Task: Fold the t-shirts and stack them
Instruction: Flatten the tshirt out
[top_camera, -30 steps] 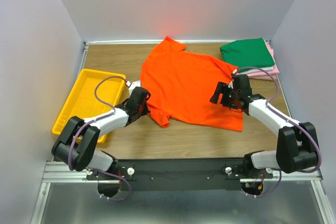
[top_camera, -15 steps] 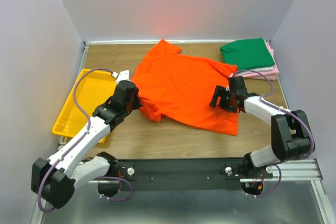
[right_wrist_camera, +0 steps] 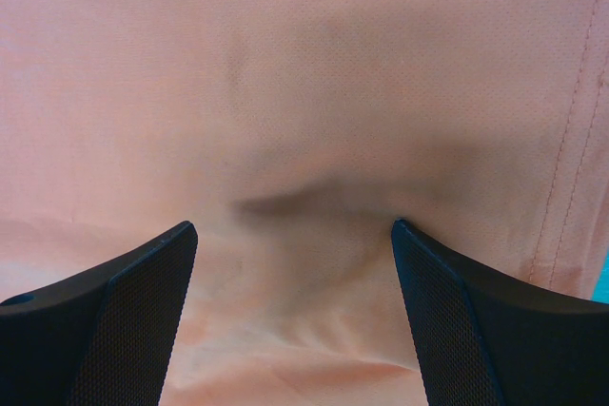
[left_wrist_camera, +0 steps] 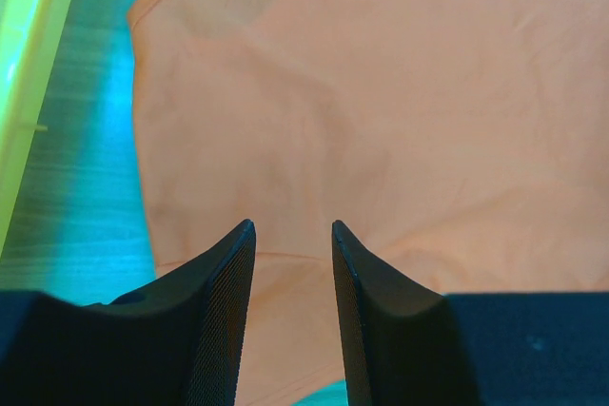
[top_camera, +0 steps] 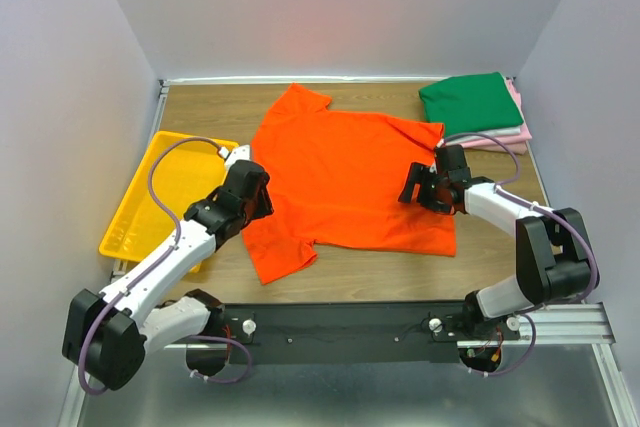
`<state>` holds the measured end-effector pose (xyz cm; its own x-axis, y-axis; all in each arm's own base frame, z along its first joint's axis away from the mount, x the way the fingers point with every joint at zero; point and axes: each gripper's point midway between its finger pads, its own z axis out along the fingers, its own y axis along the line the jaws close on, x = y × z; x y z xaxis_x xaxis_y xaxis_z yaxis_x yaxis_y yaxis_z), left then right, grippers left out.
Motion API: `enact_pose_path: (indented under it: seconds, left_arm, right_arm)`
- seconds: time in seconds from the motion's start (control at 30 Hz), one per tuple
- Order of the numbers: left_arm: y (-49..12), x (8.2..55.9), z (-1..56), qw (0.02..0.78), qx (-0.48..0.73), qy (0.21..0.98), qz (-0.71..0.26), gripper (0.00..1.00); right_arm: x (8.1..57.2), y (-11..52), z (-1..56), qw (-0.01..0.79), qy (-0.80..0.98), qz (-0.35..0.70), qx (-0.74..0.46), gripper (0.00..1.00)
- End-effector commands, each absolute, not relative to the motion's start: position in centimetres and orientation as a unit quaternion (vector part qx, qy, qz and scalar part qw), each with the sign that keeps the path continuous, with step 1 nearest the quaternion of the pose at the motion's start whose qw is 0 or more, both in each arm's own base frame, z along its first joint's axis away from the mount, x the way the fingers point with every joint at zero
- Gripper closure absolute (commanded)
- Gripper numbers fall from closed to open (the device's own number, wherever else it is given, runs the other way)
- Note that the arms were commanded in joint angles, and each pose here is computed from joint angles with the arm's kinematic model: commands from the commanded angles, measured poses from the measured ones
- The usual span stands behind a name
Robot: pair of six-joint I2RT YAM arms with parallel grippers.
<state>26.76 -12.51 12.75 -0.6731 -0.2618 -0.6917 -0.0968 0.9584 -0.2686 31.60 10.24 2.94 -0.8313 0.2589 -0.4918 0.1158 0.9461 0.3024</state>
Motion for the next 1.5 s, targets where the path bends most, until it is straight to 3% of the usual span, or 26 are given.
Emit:
enact_pose_path:
  seconds: [0.0,0.27,0.77,1.13,1.33,1.47]
  left_arm:
    - [-12.4,26.7,12.6,0.403,-0.120,0.901,-0.107,0.54]
    - [-14.2,25.5,8.7,0.375,-0.114,0.909,-0.141,0.54]
    - [-14.1,28.1,1.0,0.323,-0.083,0.939,-0.079,0.54]
    - [-13.7,32.7,0.6,0.327,-0.062,0.942,-0.044,0.55]
    - [-14.4,35.9,3.2,0.354,-0.052,0.932,-0.054,0.55]
    - [-13.6,35.1,5.6,0.375,-0.059,0.924,-0.040,0.55]
  right_arm:
    - [31.2,9.5,1.6,0.255,0.955,0.105,0.105,0.10]
    - [31.3,9.4,1.1,0.250,0.957,0.098,0.106,0.10]
    - [31.5,9.2,0.7,0.245,0.959,0.091,0.112,0.10]
    - [32.0,8.7,0.8,0.251,0.957,0.078,0.120,0.10]
    - [32.7,8.8,1.6,0.260,0.955,0.078,0.120,0.10]
    - [33.4,9.1,2.6,0.271,0.952,0.085,0.116,0.09]
